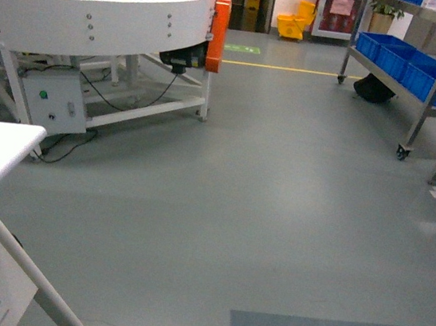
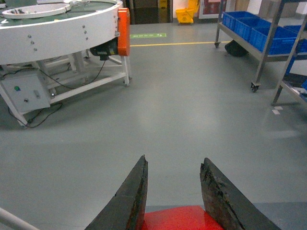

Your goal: Pick red block from blue box to shelf

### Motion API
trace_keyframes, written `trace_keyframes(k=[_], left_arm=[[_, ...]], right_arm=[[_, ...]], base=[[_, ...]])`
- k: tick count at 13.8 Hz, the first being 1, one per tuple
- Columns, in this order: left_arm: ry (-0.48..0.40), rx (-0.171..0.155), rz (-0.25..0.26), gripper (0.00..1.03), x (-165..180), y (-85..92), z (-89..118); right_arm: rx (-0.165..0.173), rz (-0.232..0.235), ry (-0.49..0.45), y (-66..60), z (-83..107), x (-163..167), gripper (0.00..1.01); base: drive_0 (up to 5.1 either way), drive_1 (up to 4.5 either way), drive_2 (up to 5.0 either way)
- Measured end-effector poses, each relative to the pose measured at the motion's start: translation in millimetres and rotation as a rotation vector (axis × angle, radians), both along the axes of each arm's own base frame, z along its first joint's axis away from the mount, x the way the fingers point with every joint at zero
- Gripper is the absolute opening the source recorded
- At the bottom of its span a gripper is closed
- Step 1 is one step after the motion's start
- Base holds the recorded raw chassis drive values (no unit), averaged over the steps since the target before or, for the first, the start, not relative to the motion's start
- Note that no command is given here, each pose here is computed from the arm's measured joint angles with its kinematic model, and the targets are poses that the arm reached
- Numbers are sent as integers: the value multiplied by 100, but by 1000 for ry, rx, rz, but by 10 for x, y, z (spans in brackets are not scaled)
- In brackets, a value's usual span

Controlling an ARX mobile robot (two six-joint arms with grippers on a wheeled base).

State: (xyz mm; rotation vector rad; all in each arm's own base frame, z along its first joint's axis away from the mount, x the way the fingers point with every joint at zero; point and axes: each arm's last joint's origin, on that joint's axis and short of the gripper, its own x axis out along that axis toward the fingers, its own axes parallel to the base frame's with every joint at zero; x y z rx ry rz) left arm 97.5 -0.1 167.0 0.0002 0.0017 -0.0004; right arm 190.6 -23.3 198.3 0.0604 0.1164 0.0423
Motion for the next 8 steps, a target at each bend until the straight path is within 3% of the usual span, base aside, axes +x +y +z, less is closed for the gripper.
trace_keyframes(k=[8], left_arm=[[-4, 0, 0, 98, 0, 0, 4]], right_arm=[[0, 0, 2, 0, -3, 1, 28]], base=[[3, 430, -425]])
